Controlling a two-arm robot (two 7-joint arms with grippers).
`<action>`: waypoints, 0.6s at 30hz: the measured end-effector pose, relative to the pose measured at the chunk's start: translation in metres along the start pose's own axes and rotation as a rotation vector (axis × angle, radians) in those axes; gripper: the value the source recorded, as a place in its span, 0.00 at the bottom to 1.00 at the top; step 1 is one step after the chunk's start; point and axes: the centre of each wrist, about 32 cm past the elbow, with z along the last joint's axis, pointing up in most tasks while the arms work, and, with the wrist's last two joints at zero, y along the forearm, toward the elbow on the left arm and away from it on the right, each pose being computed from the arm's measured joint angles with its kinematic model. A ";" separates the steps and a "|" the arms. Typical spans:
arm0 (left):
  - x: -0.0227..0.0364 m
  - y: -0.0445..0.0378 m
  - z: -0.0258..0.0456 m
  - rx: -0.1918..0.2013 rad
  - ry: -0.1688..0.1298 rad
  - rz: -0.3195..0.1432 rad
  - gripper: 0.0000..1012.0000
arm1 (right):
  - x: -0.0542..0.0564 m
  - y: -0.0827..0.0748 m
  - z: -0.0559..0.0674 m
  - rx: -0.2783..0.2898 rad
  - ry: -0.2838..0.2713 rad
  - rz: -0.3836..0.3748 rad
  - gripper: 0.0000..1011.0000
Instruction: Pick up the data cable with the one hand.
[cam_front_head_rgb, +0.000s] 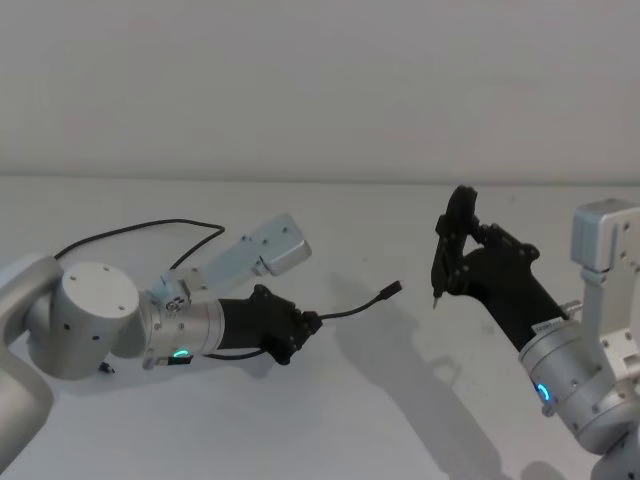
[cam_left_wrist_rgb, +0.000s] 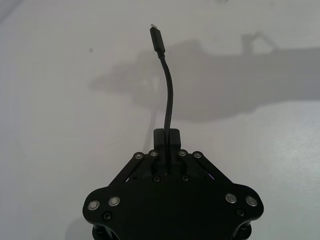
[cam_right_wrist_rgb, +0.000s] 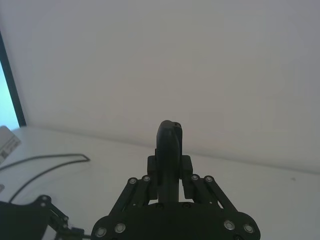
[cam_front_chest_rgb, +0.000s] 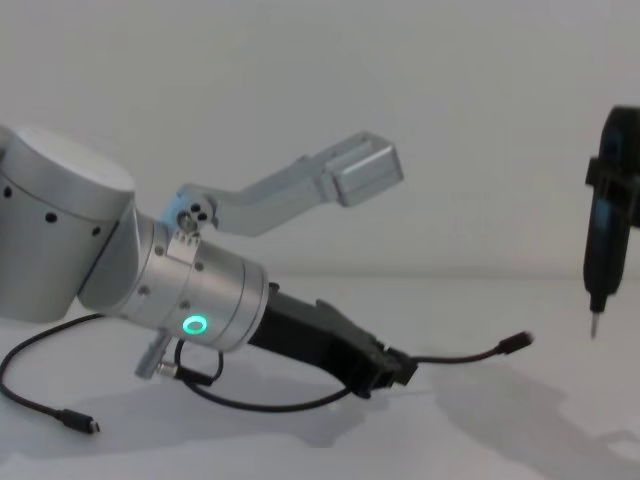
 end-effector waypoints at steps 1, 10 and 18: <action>0.0005 0.0007 0.0010 -0.006 -0.006 -0.003 0.05 | 0.000 0.000 0.001 0.005 0.002 0.001 0.27; 0.0042 0.0094 0.0141 -0.083 -0.057 -0.046 0.05 | -0.002 0.002 0.016 0.057 0.019 0.001 0.27; 0.0058 0.0145 0.0206 -0.121 -0.077 -0.068 0.05 | -0.001 0.005 0.023 0.080 0.031 -0.009 0.27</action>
